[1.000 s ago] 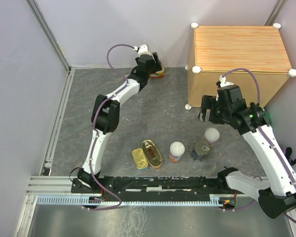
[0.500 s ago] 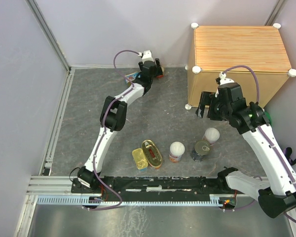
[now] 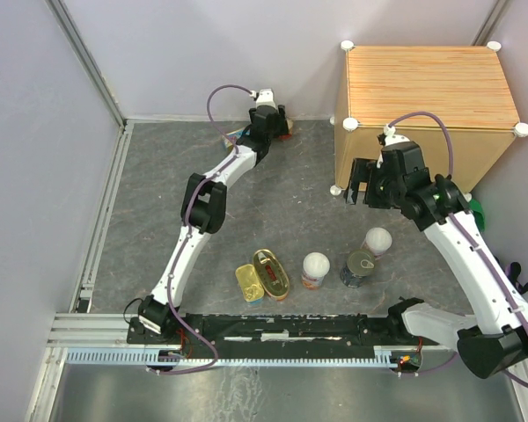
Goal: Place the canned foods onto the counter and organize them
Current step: Move the canned food to the center of the board.
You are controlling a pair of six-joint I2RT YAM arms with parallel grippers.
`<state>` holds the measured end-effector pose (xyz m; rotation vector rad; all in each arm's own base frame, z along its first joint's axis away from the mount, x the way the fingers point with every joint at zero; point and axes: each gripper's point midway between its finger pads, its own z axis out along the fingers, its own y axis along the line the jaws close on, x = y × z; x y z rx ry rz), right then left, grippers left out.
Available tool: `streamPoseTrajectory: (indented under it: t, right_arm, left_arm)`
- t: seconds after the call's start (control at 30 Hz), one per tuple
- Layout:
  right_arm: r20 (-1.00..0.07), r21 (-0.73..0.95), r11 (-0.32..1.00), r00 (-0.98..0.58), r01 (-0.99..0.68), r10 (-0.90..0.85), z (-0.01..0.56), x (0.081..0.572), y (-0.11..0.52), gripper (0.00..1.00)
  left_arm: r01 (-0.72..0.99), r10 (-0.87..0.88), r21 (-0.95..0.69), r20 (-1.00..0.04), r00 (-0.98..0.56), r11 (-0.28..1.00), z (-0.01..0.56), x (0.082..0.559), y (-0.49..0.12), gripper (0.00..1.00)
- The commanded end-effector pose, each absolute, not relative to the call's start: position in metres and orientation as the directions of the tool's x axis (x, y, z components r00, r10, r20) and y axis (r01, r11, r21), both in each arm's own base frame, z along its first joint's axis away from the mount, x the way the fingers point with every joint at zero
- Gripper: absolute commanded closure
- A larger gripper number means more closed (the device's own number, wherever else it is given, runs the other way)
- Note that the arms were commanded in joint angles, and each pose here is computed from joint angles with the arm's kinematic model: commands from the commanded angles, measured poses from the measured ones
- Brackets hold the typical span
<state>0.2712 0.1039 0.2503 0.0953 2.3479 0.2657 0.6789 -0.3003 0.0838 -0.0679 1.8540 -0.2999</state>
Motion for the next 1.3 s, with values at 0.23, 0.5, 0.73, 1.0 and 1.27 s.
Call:
streamPoseTrajectory:
  t: [0.23, 0.5, 0.73, 1.0, 1.27]
  right_arm:
    - [-0.725, 0.263, 0.963, -0.671, -0.063, 0.154, 0.263, 0.283, 0.116, 0.04]
    - [-0.732, 0.279, 0.957, -0.663, -0.082, 0.157, 0.270, 0.274, 0.116, 0.04]
    - [-0.737, 0.289, 0.953, -0.657, -0.091, 0.160, 0.275, 0.264, 0.114, 0.04]
    - [-0.743, 0.305, 0.947, -0.648, -0.105, 0.167, 0.283, 0.253, 0.113, 0.04]
    - [-0.747, 0.326, 0.938, -0.640, -0.117, 0.180, 0.292, 0.242, 0.112, 0.04]
  left_arm:
    - [0.122, -0.130, -0.217, -0.859, -0.495, 0.968, 0.059, 0.656, -0.293, 0.30]
    - [0.116, -0.120, -0.220, -0.822, -0.557, 0.969, 0.059, 0.639, -0.290, 0.30]
    - [0.130, -0.103, -0.226, -0.788, -0.606, 0.965, 0.067, 0.621, -0.289, 0.30]
    - [0.167, -0.076, -0.259, -0.724, -0.686, 0.951, 0.069, 0.593, -0.294, 0.31]
    - [0.203, -0.022, -0.281, -0.633, -0.774, 0.938, 0.062, 0.553, -0.297, 0.33]
